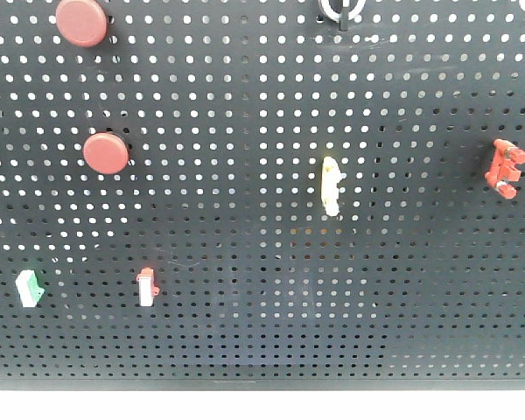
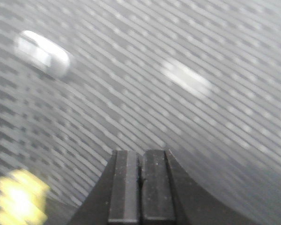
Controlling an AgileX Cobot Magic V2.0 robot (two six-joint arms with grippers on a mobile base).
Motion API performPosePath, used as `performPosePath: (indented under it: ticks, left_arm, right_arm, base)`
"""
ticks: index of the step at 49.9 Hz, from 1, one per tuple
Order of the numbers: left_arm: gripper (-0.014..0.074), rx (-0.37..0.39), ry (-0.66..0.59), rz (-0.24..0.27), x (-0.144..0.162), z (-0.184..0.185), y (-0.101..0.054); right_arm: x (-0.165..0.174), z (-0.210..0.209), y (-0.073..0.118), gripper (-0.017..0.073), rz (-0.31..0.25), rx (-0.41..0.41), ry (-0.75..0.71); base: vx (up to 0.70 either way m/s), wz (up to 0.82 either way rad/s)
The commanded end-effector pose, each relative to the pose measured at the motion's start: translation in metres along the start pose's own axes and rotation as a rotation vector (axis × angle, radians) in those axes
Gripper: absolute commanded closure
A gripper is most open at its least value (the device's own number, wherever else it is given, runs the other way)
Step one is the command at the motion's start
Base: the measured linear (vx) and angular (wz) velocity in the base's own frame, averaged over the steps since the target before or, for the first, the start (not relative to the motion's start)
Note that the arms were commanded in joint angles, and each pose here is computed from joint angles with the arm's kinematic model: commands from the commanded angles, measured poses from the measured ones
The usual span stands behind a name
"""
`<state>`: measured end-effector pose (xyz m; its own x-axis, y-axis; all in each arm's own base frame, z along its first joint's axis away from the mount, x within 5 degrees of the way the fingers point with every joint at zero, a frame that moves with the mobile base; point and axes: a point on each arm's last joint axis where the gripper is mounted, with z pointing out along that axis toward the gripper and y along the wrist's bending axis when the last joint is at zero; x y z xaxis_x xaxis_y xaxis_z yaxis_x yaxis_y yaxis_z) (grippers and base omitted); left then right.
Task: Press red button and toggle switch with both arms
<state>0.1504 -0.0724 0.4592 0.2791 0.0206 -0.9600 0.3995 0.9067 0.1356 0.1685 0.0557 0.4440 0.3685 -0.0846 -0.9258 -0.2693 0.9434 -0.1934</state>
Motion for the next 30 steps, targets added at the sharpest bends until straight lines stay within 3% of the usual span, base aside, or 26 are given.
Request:
performPosePath:
  ticks: [1,4,12,22,30]
  left_arm:
    - [0.0592,-0.008,-0.117,-0.011,-0.018,-0.004,0.002]
    - [0.0592,-0.008,-0.117,-0.011,-0.018,-0.003,0.002]
    - [0.0592,-0.008,-0.117,-0.011,-0.018,-0.003,0.002]
    - [0.0592,-0.008,-0.117,-0.011,-0.018,-0.003,0.002]
    - [0.0592,-0.008,-0.117,-0.011,-0.018,-0.003,0.002]
  right_arm:
    - [-0.03,0.018,0.01,0.0559,-0.037,-0.065,-0.149]
    - [-0.037,0.031,0.019,0.0559,-0.048,-0.107,-0.166]
    - [-0.046,0.063,0.037,0.0559,-0.008,-0.174,-0.171]
    - [-0.051,0.097,0.052,0.0559,0.028,-0.211,-0.132]
    - [-0.049,0.122,0.056,0.0559,0.107,-0.213,-0.091]
  base:
    - [0.0,0.0]
    - [0.0,0.0]
    - [0.0,0.0]
    - [0.0,0.0]
    - [0.0,0.0]
